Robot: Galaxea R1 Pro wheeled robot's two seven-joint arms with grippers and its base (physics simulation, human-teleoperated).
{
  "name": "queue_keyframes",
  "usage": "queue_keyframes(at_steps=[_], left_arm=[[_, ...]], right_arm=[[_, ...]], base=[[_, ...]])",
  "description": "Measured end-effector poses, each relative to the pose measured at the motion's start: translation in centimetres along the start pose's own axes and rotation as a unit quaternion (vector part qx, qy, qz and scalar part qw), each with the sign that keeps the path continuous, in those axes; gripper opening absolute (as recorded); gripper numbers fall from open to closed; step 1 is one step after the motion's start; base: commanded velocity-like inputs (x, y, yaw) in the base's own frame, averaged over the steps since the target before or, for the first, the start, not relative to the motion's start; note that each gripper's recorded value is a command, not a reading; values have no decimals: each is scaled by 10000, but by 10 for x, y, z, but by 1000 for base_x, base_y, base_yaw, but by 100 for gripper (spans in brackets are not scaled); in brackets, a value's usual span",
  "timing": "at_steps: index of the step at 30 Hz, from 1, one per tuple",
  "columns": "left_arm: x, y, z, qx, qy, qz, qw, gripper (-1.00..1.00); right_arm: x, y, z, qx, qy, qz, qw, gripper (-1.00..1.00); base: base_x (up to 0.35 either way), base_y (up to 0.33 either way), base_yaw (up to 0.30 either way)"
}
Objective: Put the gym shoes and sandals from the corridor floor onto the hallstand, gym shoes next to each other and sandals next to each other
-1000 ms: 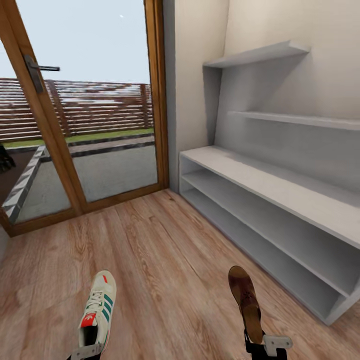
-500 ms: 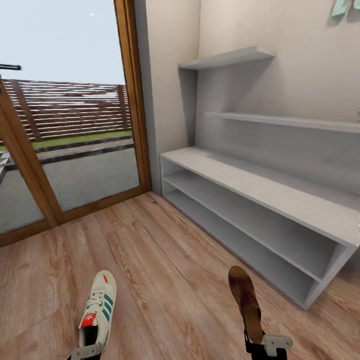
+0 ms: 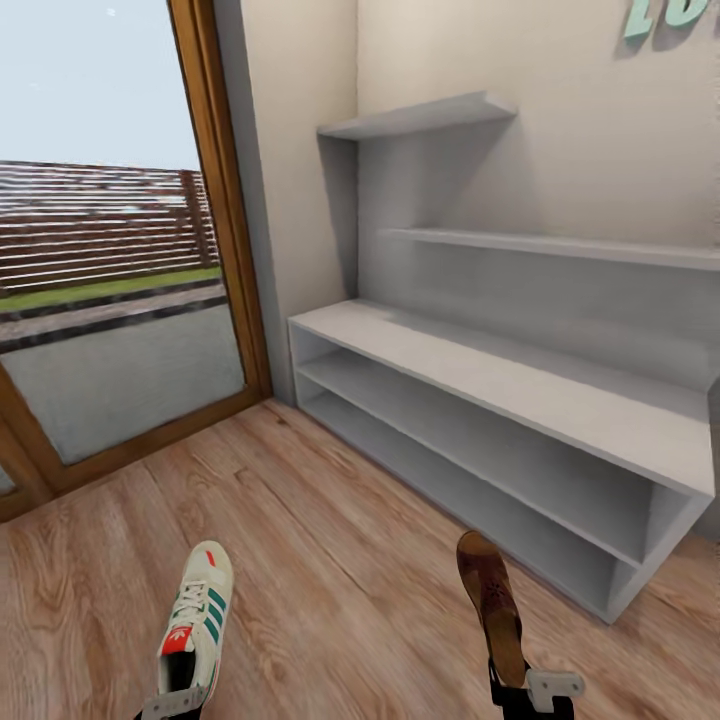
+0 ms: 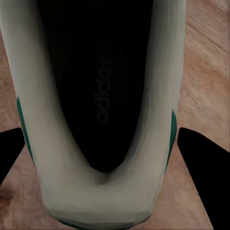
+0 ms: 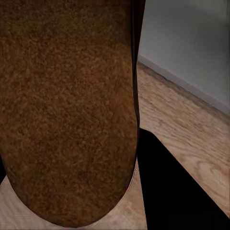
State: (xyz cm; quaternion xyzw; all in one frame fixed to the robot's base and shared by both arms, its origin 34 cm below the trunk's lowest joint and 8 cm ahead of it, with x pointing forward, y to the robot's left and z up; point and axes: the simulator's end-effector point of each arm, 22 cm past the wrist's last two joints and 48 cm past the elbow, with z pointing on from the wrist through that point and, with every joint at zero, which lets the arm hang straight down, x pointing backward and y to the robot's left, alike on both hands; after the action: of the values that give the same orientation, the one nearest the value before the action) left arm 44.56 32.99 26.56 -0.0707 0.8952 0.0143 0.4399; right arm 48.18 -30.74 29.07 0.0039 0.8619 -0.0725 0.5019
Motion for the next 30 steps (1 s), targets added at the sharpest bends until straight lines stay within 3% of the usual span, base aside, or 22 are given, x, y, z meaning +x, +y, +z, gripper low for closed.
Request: queue_keyframes(at_steps=[13, 30], left_arm=[[0, 0, 0, 0, -4, -2, 10000, -100], [0, 0, 0, 5, -3, -7, 10000, -100]], right_arm=[[0, 0, 0, 1, -2, 6, 10000, -100], [0, 1, 0, -1, 0, 7, 10000, -100]], base=[[266, 243, -280], [15, 260, -283]])
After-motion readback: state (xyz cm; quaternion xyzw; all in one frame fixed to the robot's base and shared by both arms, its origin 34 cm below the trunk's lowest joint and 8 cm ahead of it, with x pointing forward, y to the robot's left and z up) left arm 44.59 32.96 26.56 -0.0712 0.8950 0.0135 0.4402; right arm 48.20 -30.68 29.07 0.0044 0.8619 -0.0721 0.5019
